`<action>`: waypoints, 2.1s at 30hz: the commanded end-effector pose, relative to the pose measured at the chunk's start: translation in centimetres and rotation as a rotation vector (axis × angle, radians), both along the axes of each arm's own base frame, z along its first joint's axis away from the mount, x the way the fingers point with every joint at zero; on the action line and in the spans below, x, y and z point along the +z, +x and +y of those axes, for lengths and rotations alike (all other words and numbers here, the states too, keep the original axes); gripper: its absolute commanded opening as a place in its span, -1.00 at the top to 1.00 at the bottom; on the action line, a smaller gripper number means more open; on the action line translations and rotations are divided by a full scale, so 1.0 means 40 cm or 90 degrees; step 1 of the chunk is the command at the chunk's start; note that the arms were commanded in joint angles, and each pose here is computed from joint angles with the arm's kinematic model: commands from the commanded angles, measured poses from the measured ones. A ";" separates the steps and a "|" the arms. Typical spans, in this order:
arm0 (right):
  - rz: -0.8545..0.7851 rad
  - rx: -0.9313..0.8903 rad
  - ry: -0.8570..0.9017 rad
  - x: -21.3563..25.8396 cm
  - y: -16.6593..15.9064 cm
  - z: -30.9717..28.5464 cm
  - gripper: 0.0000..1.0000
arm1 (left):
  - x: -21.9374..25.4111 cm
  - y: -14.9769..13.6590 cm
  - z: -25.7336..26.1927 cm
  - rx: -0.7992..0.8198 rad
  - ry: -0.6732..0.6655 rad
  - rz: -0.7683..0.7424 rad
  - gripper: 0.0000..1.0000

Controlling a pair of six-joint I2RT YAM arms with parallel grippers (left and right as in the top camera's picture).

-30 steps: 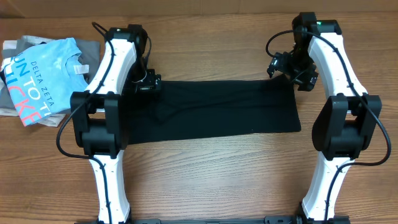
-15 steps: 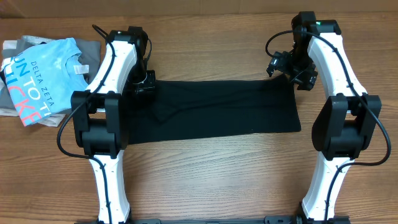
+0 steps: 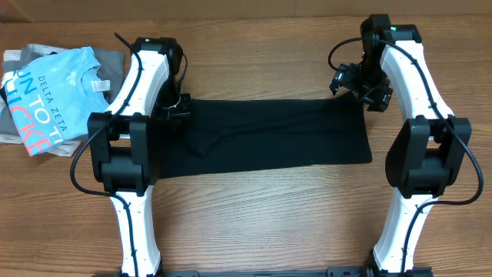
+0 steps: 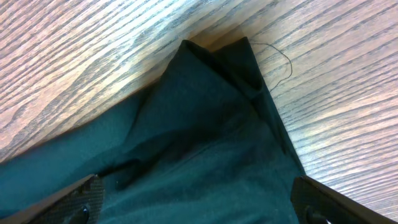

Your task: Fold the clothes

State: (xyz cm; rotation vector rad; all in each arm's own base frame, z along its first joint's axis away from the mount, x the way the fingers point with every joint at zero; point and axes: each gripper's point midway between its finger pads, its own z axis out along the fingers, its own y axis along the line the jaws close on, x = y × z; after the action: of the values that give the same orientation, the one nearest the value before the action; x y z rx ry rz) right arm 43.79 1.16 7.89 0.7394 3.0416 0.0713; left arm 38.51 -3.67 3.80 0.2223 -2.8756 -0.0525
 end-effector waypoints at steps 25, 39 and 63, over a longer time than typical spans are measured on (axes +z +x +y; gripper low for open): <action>-0.041 0.006 0.000 0.059 0.016 0.002 -1.00 | 0.077 -0.127 0.053 -0.023 0.073 0.122 -0.01; -0.056 0.061 0.070 0.065 0.024 0.051 -1.00 | 0.082 -0.127 0.106 -0.039 0.151 0.120 0.22; -0.037 0.151 0.100 -0.069 0.044 0.183 0.92 | 0.052 0.097 -0.117 -0.063 -0.119 -0.111 0.83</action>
State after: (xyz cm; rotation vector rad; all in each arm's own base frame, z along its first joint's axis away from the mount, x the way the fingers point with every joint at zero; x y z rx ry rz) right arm 46.14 8.86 7.59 0.3448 3.0217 0.3442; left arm 43.49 -6.89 10.42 0.0977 -3.1672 0.1889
